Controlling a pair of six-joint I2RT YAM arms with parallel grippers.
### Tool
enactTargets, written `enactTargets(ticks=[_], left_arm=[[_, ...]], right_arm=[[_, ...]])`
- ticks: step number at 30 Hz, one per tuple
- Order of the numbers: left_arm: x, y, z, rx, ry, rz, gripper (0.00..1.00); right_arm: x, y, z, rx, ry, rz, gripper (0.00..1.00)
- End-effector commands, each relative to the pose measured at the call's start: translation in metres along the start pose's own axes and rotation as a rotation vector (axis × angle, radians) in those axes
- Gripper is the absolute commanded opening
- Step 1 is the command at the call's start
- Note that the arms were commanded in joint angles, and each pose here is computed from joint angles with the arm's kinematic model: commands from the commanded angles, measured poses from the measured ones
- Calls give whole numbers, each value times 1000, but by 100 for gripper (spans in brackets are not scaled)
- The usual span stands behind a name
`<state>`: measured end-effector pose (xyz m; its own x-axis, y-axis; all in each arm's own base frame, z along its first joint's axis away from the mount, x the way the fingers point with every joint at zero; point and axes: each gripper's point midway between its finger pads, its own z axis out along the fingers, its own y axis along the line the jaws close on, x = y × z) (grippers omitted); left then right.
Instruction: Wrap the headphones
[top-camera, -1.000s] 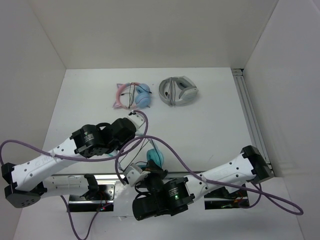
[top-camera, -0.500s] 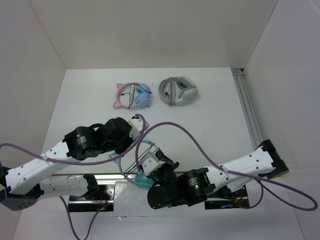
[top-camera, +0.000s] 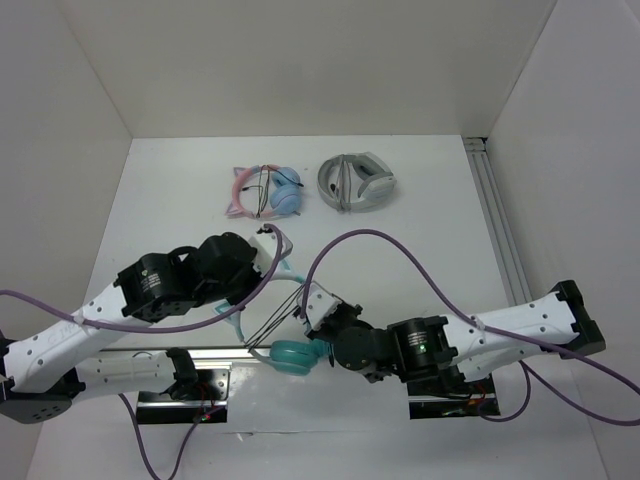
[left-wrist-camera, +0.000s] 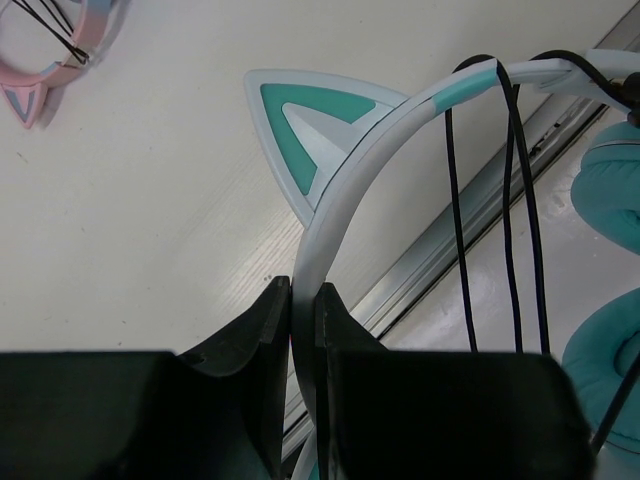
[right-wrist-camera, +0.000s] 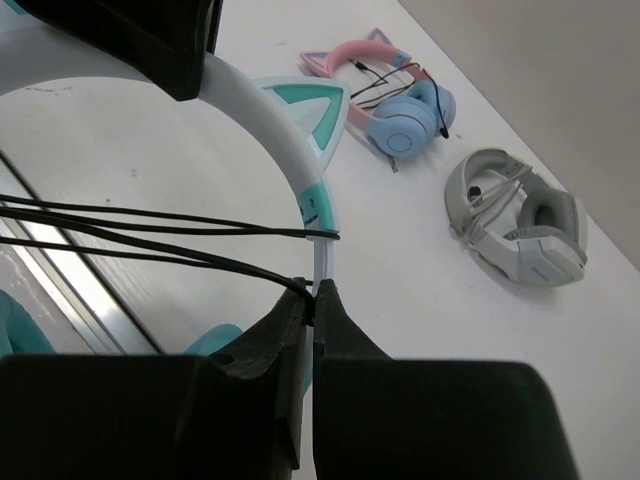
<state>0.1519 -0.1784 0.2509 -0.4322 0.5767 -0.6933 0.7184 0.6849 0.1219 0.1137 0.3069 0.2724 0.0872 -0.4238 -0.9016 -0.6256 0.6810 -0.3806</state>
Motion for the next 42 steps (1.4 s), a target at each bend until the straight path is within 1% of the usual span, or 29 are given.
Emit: enactTargets(ticks=[1, 5, 7, 8, 10, 11, 13, 15, 18, 22, 25, 31, 33, 36, 37, 38, 39, 40, 42], left_arm=[[-11, -9, -19, 83, -66, 22, 0], [-1, -11, -8, 79, -7, 34, 0], [-1, -15, -8, 99, -6, 34, 0], [-1, -15, -8, 99, -6, 34, 0], [-1, -16, -8, 108, -5, 34, 0], [0, -19, -6, 119, 4, 36, 0], [0, -19, -4, 118, 13, 37, 0], [0, -19, -4, 118, 13, 37, 0], [3, -20, 0, 116, 40, 43, 0], [-3, -21, -4, 127, 22, 39, 0], [-7, -22, -9, 137, -1, 44, 0], [-7, -26, -15, 171, 2, 44, 0], [-10, -27, -17, 181, -9, 52, 0], [-13, -26, -22, 181, -18, 50, 0], [-17, -25, -22, 171, -23, 50, 0], [-17, -24, -24, 171, -23, 50, 0], [-22, -24, -24, 171, -27, 49, 0], [-20, -26, -23, 179, -9, 52, 0], [-23, -27, -23, 179, -13, 51, 0]], right_arm=[[-12, -23, 1, 97, -38, 40, 3], [-7, -27, 2, 172, -23, 2, 0], [-6, -28, 1, 197, -23, -29, 0], [-10, -32, 1, 222, -35, -8, 0], [-10, -30, 0, 215, -40, -32, 0], [-9, -29, 1, 208, -42, -68, 0], [-14, -30, 1, 211, -54, -67, 0], [-11, -31, 1, 229, -40, -98, 0], [-13, -28, 0, 210, -42, -132, 0], [-14, -31, -1, 220, -41, -143, 0], [-7, -34, -2, 239, -29, -154, 0], [-2, -40, -6, 248, -29, -134, 0], [3, -39, -5, 246, -21, -143, 7], [4, -45, -7, 253, -19, -117, 9], [4, -47, -8, 253, -19, -117, 15], [8, -49, -7, 262, -10, -125, 18], [7, -49, -7, 254, -18, -103, 18], [9, -52, -7, 250, -11, -105, 21], [9, -54, -8, 250, -13, -93, 22]])
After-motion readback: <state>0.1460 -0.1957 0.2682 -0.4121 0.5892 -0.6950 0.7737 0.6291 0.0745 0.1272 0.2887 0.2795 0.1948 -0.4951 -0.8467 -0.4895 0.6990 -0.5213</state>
